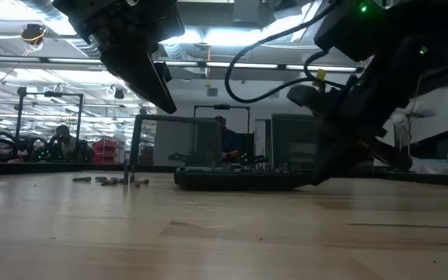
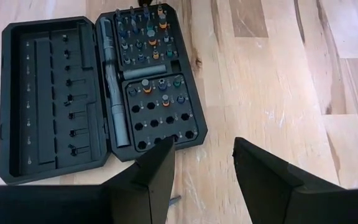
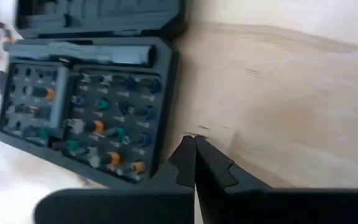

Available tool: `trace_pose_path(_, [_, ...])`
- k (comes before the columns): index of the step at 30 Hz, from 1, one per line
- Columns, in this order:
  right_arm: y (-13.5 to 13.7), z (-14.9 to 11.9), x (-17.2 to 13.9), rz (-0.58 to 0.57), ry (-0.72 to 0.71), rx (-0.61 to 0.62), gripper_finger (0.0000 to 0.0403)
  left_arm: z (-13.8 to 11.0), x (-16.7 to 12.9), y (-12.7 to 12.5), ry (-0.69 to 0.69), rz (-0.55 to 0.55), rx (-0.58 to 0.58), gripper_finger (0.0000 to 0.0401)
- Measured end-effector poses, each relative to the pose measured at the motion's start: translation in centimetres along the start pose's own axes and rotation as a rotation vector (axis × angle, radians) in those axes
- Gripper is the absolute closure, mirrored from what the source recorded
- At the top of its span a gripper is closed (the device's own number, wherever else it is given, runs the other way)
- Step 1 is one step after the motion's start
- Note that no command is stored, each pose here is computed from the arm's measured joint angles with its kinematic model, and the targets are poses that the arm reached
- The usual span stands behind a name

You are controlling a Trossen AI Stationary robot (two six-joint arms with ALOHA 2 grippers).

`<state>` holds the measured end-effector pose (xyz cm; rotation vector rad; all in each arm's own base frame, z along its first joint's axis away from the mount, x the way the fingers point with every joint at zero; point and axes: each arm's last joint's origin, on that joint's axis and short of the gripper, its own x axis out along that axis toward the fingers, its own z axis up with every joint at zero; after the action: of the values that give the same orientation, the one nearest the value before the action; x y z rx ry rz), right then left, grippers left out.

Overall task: Prefit tool cases
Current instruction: Adjust the black prefit tool case, then remove the orange socket bit from the black prefit tool case

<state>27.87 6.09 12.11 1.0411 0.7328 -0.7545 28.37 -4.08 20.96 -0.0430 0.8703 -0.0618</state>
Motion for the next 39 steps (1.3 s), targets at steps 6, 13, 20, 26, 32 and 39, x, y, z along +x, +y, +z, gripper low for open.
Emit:
trace_pose_path(6, [0.4,-0.2,0.2,0.044,0.032,0.01,0.0403,0.0,0.0,0.0,0.0,0.0,0.0,0.0246])
trace_pose_path(13, [0.9,-0.2,0.1,0.095,0.071,0.022,0.0403,0.0,0.0,0.0,-0.001,0.001,0.0,0.0246])
trace_pose_path(20, [-0.3,0.1,-0.9,-0.021,0.069,-0.05,0.0403,0.5,0.3,0.3,-0.05,0.007,0.108,0.0246])
trace_pose_path(26, [-1.2,0.9,-3.4,-0.114,0.038,-0.13,0.0403,0.9,3.0,1.9,-0.048,-0.022,0.195,0.025])
trace_pose_path(32, [-1.7,1.4,-4.6,-0.149,0.015,-0.153,0.0403,1.6,7.2,2.2,0.099,-0.031,0.299,0.0266])
trace_pose_path(39, [-1.7,1.4,-4.7,-0.146,0.016,-0.174,0.0403,3.2,7.3,2.6,0.081,-0.005,0.263,0.027])
